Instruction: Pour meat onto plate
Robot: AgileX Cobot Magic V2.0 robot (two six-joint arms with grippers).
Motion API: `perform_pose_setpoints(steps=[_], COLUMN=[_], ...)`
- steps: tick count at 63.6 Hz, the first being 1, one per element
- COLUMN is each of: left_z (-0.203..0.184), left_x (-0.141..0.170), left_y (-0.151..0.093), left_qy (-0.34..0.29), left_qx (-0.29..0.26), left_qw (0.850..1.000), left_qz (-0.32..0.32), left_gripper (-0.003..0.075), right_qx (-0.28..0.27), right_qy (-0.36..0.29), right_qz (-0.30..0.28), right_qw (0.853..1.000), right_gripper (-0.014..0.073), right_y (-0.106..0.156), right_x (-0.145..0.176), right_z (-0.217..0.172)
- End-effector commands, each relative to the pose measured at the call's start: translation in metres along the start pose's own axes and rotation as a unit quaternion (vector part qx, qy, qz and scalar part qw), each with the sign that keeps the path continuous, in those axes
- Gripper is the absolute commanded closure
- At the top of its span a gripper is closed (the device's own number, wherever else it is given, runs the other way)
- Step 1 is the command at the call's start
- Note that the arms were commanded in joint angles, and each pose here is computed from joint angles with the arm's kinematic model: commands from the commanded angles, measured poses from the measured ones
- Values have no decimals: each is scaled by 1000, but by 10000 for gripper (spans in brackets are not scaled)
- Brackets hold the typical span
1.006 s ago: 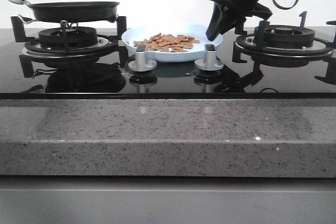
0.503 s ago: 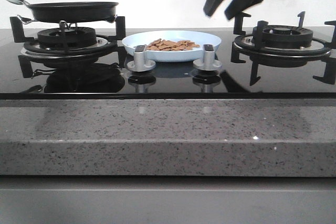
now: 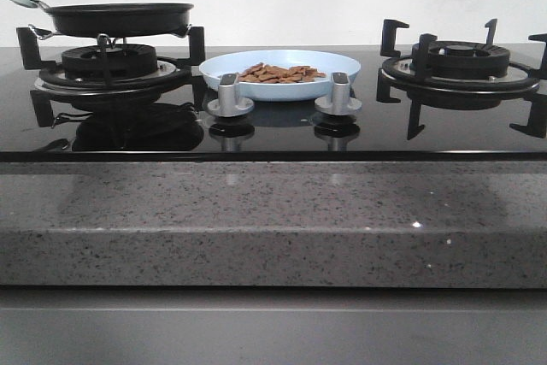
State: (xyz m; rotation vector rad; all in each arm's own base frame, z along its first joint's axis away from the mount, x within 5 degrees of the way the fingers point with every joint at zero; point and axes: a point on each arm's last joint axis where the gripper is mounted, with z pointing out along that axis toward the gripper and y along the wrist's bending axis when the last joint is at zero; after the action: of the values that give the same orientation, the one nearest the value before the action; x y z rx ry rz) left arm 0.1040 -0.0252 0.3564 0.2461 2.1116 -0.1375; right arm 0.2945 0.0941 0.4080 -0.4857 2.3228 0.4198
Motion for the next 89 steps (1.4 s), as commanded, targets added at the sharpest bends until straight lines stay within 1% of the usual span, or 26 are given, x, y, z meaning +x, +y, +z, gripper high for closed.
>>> perform_pose_setpoints(steps=[1,5,10,18,27,34,43,47,50,52,53,54,59,63,64,68,71,78,80,82,89], left_z=[-6,-6,-6,-6,-6,-6,-6,-6,-6,-6,-6,-6,-6,-6,-6,-6,-6,-6,-6,-6,-6], left_x=[-13,-13,-13,-13,-13,-13,-13,-13,-13,-13,-13,-13,-13,-13,-13,-13,-13,-14,-14,-14,-13], left_y=[-1,-1,-1,-1,-1,-1,-1,-1,-1,-1,-1,-1,-1,-1,-1,-1,-1,-1,-2,-2,-5], left_qy=[-51,-51,-51,-51,-51,-51,-51,-51,-51,-51,-51,-51,-51,-51,-51,-51,-51,-52,-52,-52,-50], left_qx=[6,6,6,6,6,6,6,6,6,6,6,6,6,6,6,6,6,7,9,10,28], left_qw=[999,999,999,999,999,999,999,999,999,999,999,999,999,999,999,999,999,999,999,999,998], left_qz=[-5,-5,-5,-5,-5,-5,-5,-5,-5,-5,-5,-5,-5,-5,-5,-5,-5,-7,-8,-9,-27], left_gripper=[248,248,248,248,248,248,249,271,307,340,377,392,476,541,561,613,655,734,741,741,741], right_qx=[23,35,48,65,65,64,62,62,62,62,62,62,62,62,62,62,62,62,62,62,62], right_qy=[-57,-61,-68,-56,-43,-41,-62,-74,-83,-88,-94,-96,-103,-106,-106,-105,-105,-105,-105,-105,-105], right_qz=[-14,-15,-2,17,32,32,30,28,26,25,25,25,26,25,25,25,25,25,25,25,25], right_qw=[998,997,997,996,996,997,996,995,994,994,993,993,992,992,992,992,992,992,992,992,992], right_gripper=[162,162,162,162,162,162,162,162,162,162,163,166,228,320,354,445,529,650,670,659,664], right_y=[8,10,12,14,19,23,29,31,33,33,34,34,36,36,36,36,36,36,36,36,36], right_x=[17,37,59,98,137,168,194,203,208,211,213,214,218,220,220,220,220,220,220,220,220], right_z=[-37,-47,-56,-66,-73,-79,-89,-94,-98,-100,-102,-102,-105,-107,-107,-107,-107,-107,-107,-107,-107])
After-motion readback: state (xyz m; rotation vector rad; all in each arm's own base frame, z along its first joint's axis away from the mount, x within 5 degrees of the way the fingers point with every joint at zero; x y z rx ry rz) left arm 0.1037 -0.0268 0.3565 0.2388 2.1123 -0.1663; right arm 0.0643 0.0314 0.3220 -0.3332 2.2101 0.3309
